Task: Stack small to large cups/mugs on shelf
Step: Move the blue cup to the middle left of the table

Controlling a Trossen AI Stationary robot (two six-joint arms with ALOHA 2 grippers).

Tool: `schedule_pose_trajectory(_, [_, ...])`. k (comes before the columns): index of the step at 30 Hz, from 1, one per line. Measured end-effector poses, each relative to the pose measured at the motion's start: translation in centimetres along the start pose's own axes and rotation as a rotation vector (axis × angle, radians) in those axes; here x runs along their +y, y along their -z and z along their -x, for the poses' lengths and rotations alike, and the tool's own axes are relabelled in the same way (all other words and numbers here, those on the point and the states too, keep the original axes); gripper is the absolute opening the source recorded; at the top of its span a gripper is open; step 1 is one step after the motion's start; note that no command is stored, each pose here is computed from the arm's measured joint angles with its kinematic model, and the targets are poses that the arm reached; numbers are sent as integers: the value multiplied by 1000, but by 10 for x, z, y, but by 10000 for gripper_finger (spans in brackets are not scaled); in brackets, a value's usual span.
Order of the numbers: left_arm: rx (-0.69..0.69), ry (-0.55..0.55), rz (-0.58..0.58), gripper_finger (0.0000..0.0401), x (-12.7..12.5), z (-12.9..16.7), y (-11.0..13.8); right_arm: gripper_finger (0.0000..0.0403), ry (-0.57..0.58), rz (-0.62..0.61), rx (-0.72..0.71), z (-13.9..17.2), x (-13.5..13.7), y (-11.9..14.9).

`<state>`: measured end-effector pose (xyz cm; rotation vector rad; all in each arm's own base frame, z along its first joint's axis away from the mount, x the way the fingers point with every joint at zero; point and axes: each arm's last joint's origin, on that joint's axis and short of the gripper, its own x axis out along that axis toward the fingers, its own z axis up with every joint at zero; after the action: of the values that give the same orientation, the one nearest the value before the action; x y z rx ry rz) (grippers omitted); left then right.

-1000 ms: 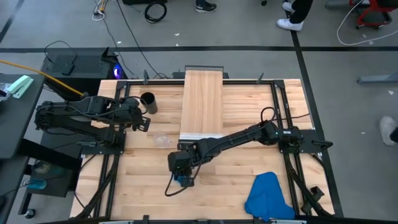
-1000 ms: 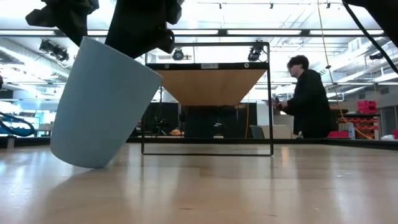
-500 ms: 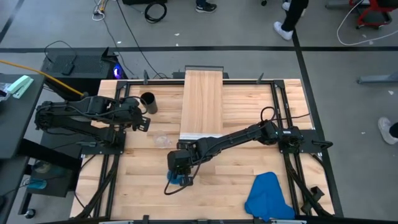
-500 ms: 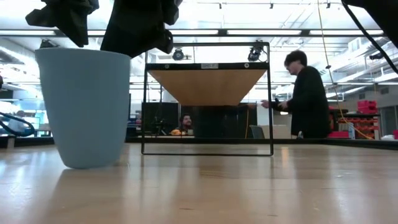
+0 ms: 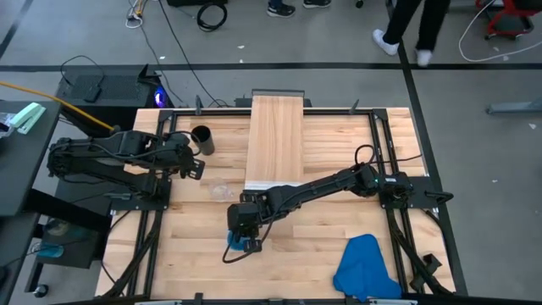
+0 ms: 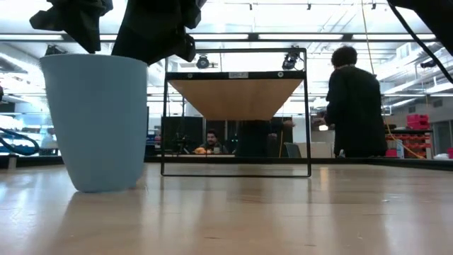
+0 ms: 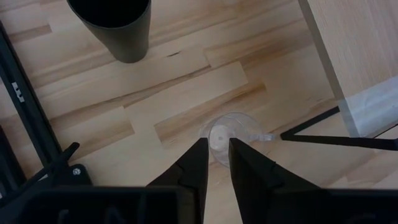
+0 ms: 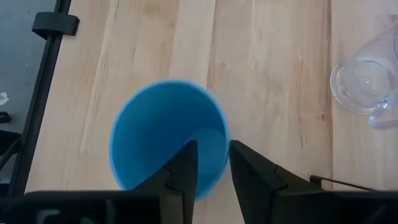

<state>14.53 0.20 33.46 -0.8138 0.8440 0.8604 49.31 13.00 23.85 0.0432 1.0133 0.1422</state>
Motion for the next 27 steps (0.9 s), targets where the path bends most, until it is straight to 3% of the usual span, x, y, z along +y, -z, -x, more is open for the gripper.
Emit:
schedule_pose_trajectory(15, [-7, -3, -6, 79, 0, 0, 0, 101, -6, -6, -84, 27, -4, -20])
schedule_pose_trajectory(19, [-7, -3, -14, 80, 0, 0, 0, 98, 3, -13, -78, 53, -3, -19])
schedule_pose_trajectory(27, [-7, -3, -28, 77, 0, 0, 0, 70, 306, -79, -8, 139, -3, 2])
